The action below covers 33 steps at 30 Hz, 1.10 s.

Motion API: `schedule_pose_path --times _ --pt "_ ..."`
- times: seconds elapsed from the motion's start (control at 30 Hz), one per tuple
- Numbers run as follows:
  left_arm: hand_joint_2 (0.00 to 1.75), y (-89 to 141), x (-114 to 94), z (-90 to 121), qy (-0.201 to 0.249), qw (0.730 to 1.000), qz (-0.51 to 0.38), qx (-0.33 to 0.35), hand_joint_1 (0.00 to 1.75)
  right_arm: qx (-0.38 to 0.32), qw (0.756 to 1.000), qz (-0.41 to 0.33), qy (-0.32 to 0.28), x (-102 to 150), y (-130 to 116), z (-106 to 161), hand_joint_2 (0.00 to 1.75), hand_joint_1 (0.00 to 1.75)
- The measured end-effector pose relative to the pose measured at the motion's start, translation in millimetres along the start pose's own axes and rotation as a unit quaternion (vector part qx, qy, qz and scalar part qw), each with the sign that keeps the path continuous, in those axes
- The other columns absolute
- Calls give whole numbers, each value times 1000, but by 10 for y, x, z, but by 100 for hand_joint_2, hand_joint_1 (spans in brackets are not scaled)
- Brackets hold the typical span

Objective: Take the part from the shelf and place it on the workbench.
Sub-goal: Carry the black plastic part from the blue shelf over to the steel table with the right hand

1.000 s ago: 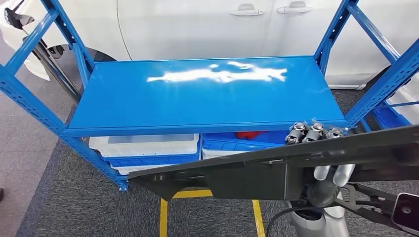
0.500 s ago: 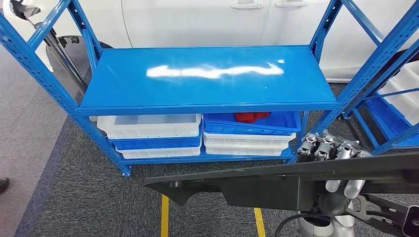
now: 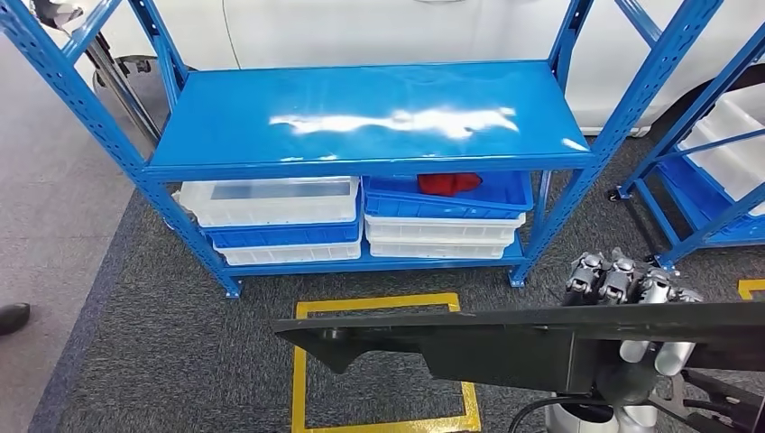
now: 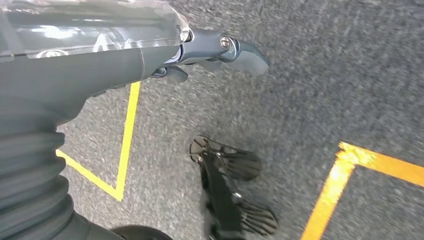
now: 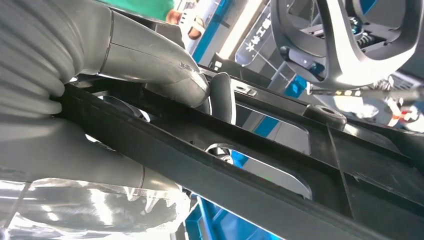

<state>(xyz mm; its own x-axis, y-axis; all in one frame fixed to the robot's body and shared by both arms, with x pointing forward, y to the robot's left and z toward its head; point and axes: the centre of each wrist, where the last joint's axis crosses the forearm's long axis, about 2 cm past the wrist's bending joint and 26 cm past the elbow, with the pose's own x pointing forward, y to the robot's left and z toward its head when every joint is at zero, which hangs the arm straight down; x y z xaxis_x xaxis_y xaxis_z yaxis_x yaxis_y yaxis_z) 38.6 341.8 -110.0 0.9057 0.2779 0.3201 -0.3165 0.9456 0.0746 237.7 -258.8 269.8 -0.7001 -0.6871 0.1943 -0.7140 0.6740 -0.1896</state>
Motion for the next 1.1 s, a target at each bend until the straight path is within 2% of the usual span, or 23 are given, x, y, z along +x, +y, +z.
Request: schedule_pose_path --times 0.73,0.93,1.1 --pt "175 -28 86 -16 -1 1000 -7 -4 0 -4 999 43 -2 189 -90 76 175 175" --pt "175 -58 74 -13 -2 1000 -10 -7 0 -19 997 76 1 244 -127 66 175 175" --pt "175 -57 68 -12 -2 1000 -21 1 0 4 994 113 3 379 -141 -27 175 175"
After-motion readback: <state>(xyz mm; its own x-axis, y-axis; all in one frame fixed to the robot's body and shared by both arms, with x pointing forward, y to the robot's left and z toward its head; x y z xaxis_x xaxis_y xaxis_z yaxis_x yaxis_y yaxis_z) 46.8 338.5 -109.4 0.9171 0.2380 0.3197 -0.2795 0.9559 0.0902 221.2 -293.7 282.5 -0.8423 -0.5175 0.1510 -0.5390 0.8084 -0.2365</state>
